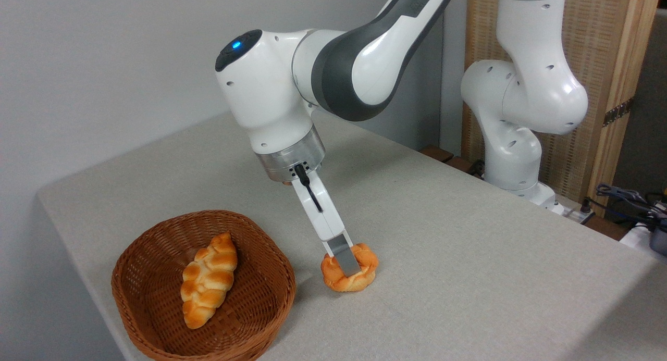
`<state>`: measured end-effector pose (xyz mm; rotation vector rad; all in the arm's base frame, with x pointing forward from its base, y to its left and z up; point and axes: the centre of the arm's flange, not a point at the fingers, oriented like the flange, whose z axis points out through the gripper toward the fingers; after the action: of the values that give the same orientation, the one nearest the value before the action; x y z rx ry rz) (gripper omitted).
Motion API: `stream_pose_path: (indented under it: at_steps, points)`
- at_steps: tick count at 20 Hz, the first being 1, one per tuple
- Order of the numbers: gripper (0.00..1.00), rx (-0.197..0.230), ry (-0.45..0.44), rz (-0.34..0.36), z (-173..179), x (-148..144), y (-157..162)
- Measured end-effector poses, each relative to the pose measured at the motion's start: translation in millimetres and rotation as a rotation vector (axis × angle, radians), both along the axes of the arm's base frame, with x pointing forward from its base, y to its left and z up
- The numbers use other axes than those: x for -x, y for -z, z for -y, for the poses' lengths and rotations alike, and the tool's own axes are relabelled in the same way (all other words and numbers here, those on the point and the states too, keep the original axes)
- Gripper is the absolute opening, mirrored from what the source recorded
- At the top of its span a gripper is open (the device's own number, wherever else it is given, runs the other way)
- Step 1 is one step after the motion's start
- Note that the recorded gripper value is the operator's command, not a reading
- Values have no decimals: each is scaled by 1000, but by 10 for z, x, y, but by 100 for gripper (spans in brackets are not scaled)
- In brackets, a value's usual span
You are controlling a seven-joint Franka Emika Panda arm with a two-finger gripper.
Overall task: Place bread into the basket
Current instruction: 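Lift the bun and carry it over the wicker basket, then lower the bun into the basket beside the braided roll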
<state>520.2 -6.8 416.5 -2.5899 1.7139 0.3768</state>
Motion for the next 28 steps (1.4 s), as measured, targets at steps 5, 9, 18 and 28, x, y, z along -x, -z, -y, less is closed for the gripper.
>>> stream_pose_path:
  at_steps: [5, 9, 18, 28]
  points:
    - [0, -1, -2, -14, 0, 25, -19]
    - [0, 53, -37, -45, 83, -1, -454]
    - [19, 158, -37, 298, 284, -594, -1372]
    - [100, 161, -74, 352, 202, -987, -881]
